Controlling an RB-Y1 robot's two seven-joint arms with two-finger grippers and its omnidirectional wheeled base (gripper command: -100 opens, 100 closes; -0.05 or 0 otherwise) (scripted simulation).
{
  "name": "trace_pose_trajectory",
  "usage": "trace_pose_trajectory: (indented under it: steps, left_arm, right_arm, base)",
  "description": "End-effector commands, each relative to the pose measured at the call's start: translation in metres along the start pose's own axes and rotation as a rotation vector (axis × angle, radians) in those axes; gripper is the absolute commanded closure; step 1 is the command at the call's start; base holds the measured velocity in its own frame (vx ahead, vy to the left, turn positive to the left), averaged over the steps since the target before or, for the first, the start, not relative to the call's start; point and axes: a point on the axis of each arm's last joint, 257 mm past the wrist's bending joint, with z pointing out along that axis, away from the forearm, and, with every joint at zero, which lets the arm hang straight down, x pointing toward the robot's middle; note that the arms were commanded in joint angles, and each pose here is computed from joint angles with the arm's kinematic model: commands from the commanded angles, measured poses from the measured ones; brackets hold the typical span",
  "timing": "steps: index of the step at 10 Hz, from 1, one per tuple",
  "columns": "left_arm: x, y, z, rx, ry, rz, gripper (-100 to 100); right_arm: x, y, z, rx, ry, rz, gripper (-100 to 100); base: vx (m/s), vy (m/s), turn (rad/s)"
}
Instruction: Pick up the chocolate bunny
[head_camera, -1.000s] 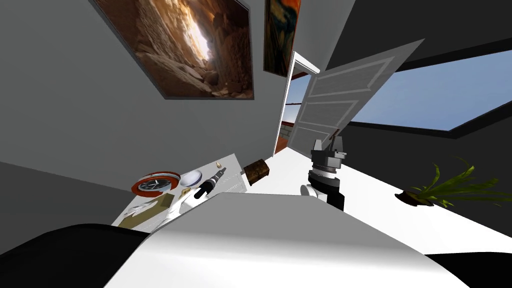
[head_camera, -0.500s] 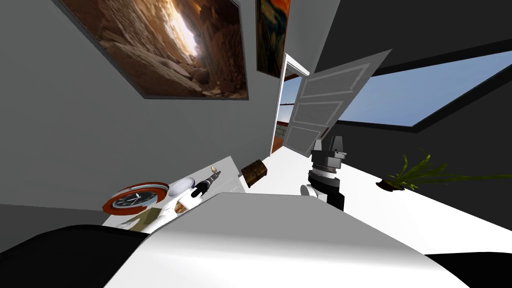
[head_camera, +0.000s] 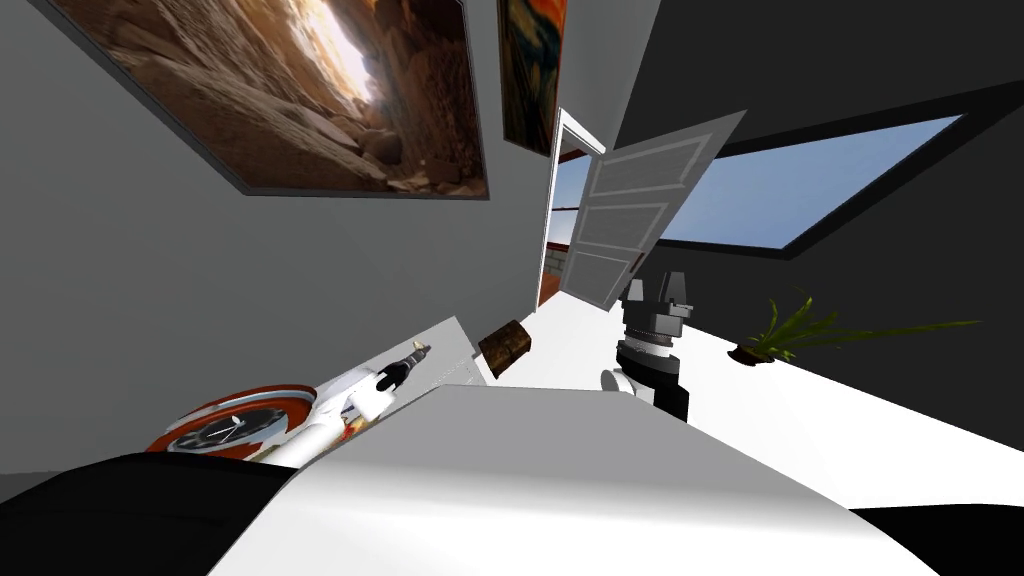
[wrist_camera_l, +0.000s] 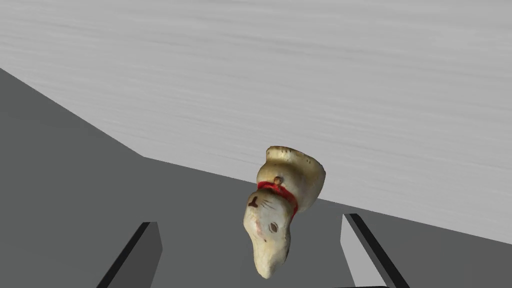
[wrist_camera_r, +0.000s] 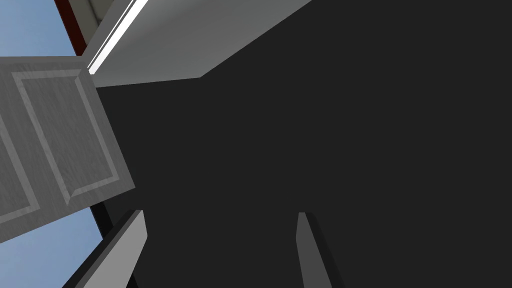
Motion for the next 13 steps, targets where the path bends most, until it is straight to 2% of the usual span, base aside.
trace_pose_trajectory:
  steps: [1, 3, 4, 5, 6, 13]
  left_arm:
    - [-0.012, 0.015, 0.001, -0.047, -0.008, 0.026, -100]
    - [-0.030, 0.032, 0.001, -0.094, -0.023, 0.055, -100]
    - [-0.025, 0.026, 0.003, -0.076, -0.018, 0.046, -100]
    - [-0.026, 0.027, 0.003, -0.080, -0.019, 0.047, 0]
    - [-0.024, 0.033, 0.003, -0.076, -0.010, 0.051, -100]
    - [-0.018, 0.061, -0.001, -0.053, 0.009, 0.070, -100]
  right_arm:
    - [0.000, 0.000, 0.000, 0.000, 0.000, 0.000, 0]
    - [0.000, 0.000, 0.000, 0.000, 0.000, 0.000, 0]
    - [0.000, 0.000, 0.000, 0.000, 0.000, 0.000, 0]
    - [0.000, 0.000, 0.000, 0.000, 0.000, 0.000, 0]
    - [0.000, 0.000, 0.000, 0.000, 0.000, 0.000, 0]
    - [0.000, 0.000, 0.000, 0.000, 0.000, 0.000, 0]
  base:
    - [0.041, 0.024, -0.107]
    - [0.039, 0.021, -0.104]
    - [0.022, 0.010, -0.024]
    - [0.000, 0.000, 0.000]
    - [0.039, -0.022, 0.032]
    - [0.072, -0.030, 0.042]
